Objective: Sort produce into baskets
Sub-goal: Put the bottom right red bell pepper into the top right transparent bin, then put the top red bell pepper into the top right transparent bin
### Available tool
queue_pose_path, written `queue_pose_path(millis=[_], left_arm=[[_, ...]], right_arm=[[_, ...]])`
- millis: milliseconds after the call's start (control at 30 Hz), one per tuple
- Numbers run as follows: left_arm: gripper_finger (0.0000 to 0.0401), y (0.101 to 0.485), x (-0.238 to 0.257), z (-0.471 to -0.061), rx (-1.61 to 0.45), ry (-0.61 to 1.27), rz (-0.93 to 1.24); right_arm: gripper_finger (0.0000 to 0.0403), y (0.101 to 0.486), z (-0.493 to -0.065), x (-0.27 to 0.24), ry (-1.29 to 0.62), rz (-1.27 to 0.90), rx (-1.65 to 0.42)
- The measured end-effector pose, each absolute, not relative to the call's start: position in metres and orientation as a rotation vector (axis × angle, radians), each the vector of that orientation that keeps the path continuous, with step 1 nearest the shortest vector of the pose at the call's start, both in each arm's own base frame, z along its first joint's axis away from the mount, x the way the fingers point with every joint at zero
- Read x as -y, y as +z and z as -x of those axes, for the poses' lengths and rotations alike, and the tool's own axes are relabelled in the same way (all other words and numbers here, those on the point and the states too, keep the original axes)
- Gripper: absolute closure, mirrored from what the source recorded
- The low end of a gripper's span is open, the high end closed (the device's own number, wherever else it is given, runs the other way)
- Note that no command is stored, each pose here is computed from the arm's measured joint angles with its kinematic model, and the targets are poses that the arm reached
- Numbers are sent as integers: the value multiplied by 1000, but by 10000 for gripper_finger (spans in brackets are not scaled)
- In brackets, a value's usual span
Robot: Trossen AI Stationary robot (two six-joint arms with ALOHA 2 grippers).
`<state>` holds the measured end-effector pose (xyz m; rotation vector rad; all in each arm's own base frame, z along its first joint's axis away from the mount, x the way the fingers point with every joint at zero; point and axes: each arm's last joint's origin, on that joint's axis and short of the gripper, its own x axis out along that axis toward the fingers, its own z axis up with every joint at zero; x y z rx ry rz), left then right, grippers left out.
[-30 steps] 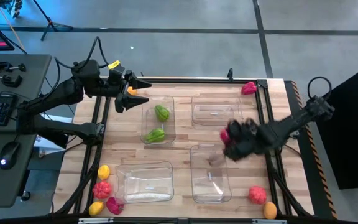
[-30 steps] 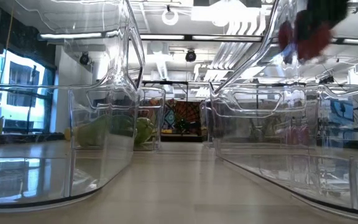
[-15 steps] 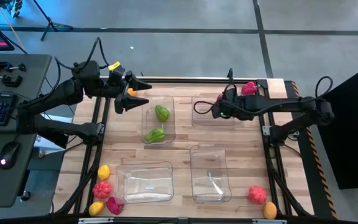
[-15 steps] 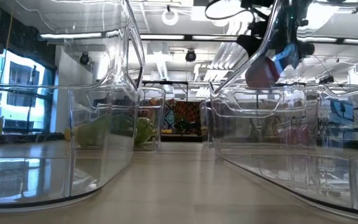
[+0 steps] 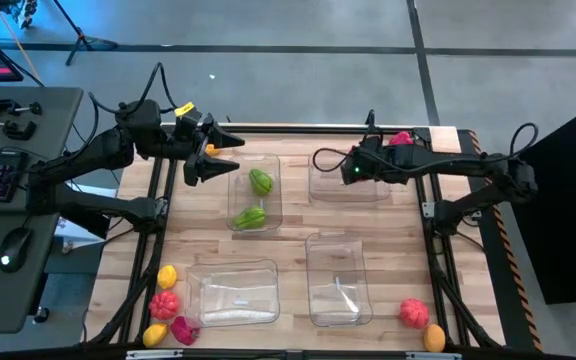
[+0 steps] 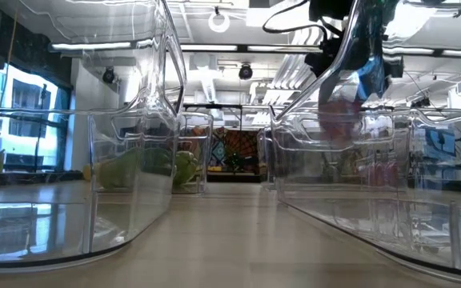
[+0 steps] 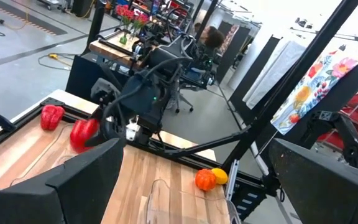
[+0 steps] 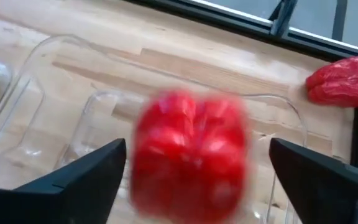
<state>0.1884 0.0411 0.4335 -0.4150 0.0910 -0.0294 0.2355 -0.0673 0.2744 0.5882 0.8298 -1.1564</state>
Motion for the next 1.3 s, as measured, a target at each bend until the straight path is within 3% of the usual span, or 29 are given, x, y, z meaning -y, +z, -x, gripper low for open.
queue_pose_path(millis=[200,467,833,1100,1300], left_arm=[[11,434,-41,-188,-91,-30,415],[11,433,-42,-188,-84,23,497],[11,429,-47,-197,-95,63,507],[11,410,-94,-223,-111,284,579],[11,411,-150,-237,-131,332,565]], right_arm=[[40,275,-237,71,-1136,-636,-819],[43,274,-237,70,-1183,-732,-768],[43,274,-209,121,-1634,-985,-447],[43,247,-180,164,-1777,-1125,-359],[43,225,-166,179,-1800,-1169,-317]])
